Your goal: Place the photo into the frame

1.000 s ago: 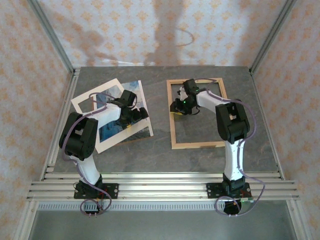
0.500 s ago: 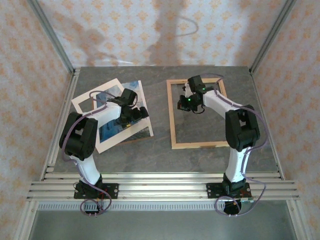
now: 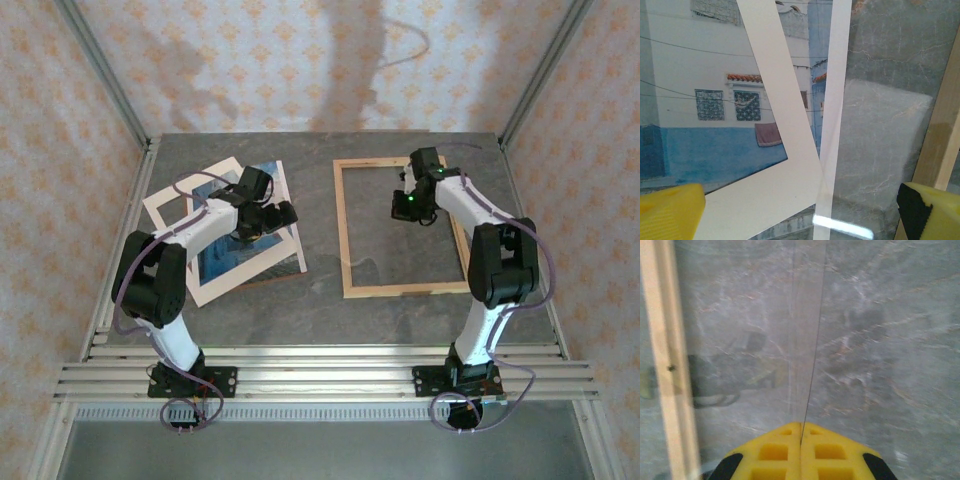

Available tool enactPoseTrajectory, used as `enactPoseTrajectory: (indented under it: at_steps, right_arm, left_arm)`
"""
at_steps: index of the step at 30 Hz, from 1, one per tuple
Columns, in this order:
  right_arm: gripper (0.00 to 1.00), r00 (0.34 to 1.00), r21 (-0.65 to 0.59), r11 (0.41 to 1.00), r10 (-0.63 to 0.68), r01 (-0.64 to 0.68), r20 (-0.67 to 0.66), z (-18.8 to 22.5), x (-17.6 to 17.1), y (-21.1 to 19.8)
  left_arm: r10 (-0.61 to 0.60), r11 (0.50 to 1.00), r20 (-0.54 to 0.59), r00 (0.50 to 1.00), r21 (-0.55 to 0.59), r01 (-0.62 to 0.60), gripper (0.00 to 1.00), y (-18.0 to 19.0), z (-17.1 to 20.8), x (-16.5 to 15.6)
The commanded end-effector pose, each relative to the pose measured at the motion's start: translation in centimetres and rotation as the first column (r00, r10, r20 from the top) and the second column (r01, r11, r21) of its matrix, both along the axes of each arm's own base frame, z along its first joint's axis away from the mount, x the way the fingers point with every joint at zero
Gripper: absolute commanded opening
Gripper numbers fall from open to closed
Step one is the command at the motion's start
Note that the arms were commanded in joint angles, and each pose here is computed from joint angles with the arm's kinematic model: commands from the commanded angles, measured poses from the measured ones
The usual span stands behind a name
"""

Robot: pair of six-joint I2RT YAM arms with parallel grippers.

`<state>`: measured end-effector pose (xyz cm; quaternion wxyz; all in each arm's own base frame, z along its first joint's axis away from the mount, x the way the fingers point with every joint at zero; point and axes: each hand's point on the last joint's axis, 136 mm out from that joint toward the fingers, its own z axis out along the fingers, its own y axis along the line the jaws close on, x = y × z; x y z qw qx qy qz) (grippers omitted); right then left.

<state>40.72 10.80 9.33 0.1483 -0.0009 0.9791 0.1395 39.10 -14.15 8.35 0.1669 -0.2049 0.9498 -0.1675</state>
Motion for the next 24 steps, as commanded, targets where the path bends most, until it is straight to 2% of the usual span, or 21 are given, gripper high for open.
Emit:
enactPoseTrajectory:
  at_steps: [1,10,18,24]
  right_arm:
    - [0.00,0.999,-0.117,0.992,0.039,-0.037,0.016,1.9,-0.7,-2.8]
    - [0.00,0.999,-0.130,0.991,0.036,-0.030,0.037,3.0,-0.3,-5.0]
    - [0.00,0.997,-0.170,0.984,-0.052,0.061,0.057,2.5,0.1,-7.1]
    - [0.00,0.997,-0.198,0.979,-0.041,0.052,0.064,2.9,0.3,-7.6]
  left_arm:
    - [0.002,1.000,0.013,1.000,0.017,-0.003,1.00,0.4,0.9,-0.1]
    - [0.006,1.000,0.012,1.000,0.013,-0.007,1.00,0.4,0.9,-0.2]
    - [0.011,1.000,0.010,1.000,0.007,-0.011,1.00,0.4,0.8,-0.5]
    - [0.009,1.000,0.007,1.000,-0.001,-0.009,1.00,0.2,0.6,-0.4]
